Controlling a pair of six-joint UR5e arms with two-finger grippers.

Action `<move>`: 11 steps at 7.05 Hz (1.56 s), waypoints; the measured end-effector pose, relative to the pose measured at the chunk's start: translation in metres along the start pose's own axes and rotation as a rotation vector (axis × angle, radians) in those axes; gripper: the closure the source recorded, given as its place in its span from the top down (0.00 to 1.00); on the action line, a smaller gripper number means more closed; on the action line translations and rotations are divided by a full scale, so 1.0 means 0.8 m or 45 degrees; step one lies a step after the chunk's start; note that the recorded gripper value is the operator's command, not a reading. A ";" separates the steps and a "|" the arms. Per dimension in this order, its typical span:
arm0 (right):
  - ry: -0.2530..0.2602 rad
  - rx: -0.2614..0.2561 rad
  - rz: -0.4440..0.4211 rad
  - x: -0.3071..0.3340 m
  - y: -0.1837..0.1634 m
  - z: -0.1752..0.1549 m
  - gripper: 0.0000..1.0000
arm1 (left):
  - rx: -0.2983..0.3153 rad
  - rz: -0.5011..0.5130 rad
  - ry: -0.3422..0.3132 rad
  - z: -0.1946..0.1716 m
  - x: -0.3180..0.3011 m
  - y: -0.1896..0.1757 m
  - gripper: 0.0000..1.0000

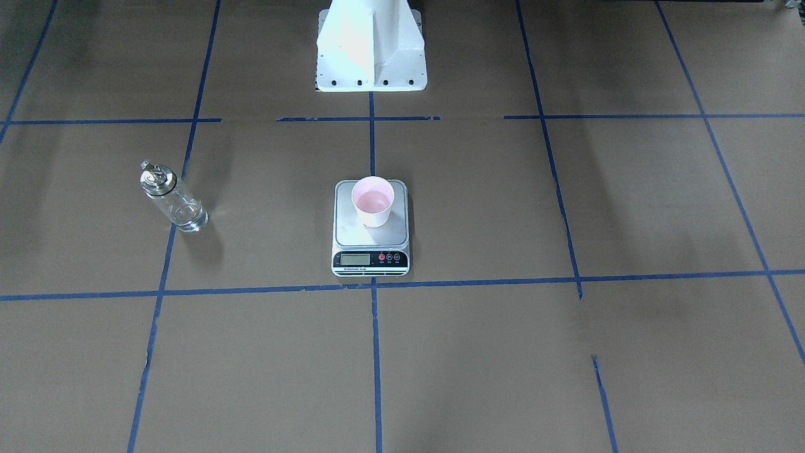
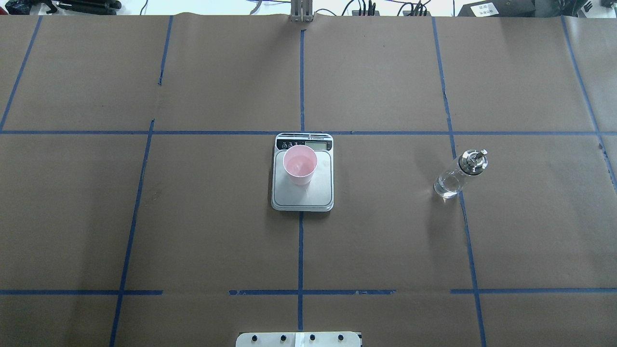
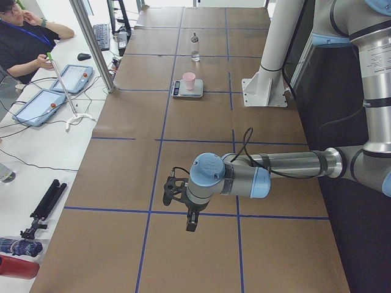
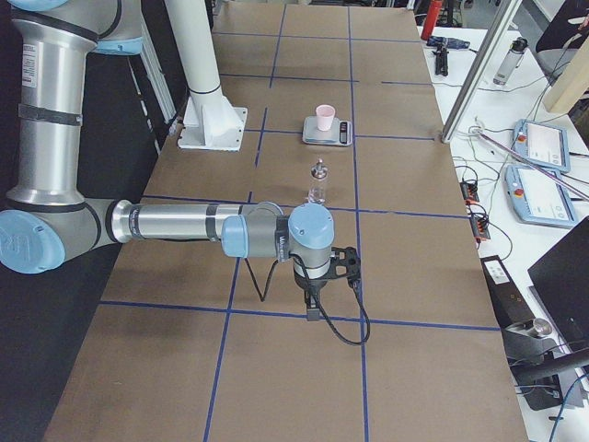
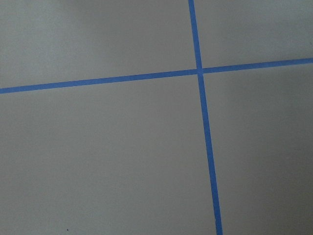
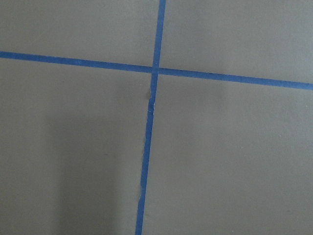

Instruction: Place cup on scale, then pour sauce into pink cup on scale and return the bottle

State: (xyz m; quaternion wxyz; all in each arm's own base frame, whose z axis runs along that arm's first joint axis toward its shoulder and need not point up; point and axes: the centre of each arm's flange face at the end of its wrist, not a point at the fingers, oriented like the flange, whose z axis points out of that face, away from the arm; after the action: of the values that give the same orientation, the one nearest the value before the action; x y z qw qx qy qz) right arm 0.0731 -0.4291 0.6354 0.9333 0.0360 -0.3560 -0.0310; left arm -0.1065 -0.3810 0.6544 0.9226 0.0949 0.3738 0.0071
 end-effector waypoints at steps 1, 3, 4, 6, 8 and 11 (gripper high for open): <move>-0.001 -0.010 0.005 0.003 0.002 0.005 1.00 | -0.002 -0.003 0.000 0.000 0.000 0.000 1.00; -0.005 -0.023 0.012 0.007 0.006 0.011 1.00 | -0.006 -0.008 0.001 0.001 0.000 -0.002 1.00; -0.005 -0.024 0.013 0.008 0.006 0.012 1.00 | -0.013 -0.012 0.000 -0.002 0.003 -0.012 1.00; -0.006 -0.023 0.013 0.007 0.006 0.012 1.00 | -0.050 0.012 -0.001 -0.002 0.025 -0.053 1.00; -0.007 -0.022 0.011 0.007 0.006 0.011 1.00 | -0.069 0.032 0.000 0.000 0.038 -0.068 1.00; -0.007 -0.022 0.010 0.007 0.006 0.011 1.00 | -0.071 0.035 0.001 0.001 0.038 -0.067 1.00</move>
State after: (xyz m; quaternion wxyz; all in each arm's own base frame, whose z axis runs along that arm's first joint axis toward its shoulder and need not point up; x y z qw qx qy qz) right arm 0.0715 -0.4249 0.6465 0.9327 0.0262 -0.3584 -0.0305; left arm -0.0870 -0.4316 0.6247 0.9246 0.0743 0.3725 0.0301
